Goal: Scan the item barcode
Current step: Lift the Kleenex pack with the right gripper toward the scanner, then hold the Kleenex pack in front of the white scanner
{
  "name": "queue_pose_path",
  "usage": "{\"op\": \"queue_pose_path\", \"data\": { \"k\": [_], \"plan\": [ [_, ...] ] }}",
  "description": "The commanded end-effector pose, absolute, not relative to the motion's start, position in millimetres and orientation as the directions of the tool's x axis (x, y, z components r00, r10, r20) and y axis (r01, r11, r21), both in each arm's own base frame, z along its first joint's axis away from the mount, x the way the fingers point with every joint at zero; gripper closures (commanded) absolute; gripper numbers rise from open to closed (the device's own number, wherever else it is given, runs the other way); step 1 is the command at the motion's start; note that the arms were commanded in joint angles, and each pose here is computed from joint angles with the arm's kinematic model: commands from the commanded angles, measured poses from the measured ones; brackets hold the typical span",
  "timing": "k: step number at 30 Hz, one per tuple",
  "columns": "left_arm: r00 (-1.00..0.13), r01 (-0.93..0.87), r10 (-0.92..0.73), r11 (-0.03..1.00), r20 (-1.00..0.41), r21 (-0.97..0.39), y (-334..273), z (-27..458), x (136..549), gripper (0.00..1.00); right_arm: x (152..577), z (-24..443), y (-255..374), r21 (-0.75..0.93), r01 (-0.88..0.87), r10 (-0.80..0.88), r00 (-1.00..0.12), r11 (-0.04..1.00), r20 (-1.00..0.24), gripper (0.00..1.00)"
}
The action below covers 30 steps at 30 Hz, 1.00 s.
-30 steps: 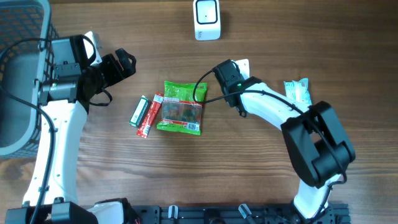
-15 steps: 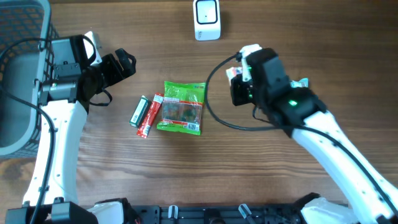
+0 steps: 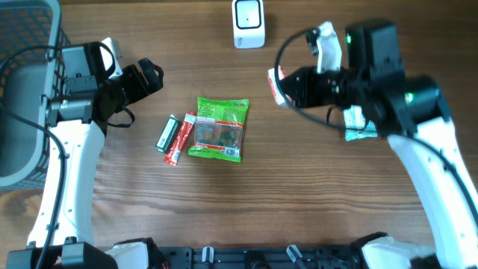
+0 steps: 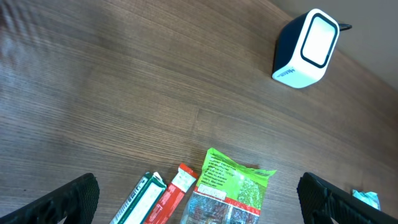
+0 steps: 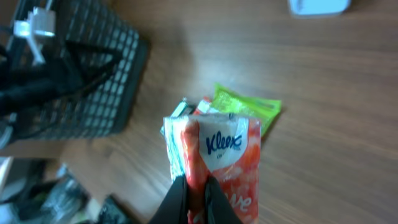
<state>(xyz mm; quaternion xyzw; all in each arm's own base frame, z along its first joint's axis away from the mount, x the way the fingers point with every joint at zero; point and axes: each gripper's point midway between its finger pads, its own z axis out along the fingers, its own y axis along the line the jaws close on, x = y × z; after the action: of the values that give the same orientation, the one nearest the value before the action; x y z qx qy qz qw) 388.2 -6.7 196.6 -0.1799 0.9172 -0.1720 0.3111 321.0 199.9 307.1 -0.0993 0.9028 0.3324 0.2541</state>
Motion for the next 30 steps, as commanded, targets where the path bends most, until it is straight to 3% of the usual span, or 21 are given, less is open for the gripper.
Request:
{"op": "queue_pose_path", "data": {
  "k": [1,7,20,30],
  "plan": [
    [-0.738,-0.205,-0.421,0.884,-0.527,-0.42,-6,201,388,0.0,345,322,215,0.58,-0.349,-0.032,-0.874,0.736,-0.484,0.95],
    [-0.738,-0.205,-0.421,0.884,-0.527,-0.419,-6,201,388,0.0,410,323,238,0.602,-0.358,0.01,-0.854,0.714,-0.52,0.96],
    [-0.738,-0.205,-0.421,0.884,-0.527,-0.419,-6,201,388,0.0,565,194,256,0.776,-0.277,0.209,-0.863,0.566,-0.46,0.96],
    [-0.738,-0.205,-0.421,0.884,-0.527,-0.419,-6,201,388,0.0,618,144,268,0.852,-0.257,0.358,-0.824,0.456,-0.439,0.96]
  ]
}}
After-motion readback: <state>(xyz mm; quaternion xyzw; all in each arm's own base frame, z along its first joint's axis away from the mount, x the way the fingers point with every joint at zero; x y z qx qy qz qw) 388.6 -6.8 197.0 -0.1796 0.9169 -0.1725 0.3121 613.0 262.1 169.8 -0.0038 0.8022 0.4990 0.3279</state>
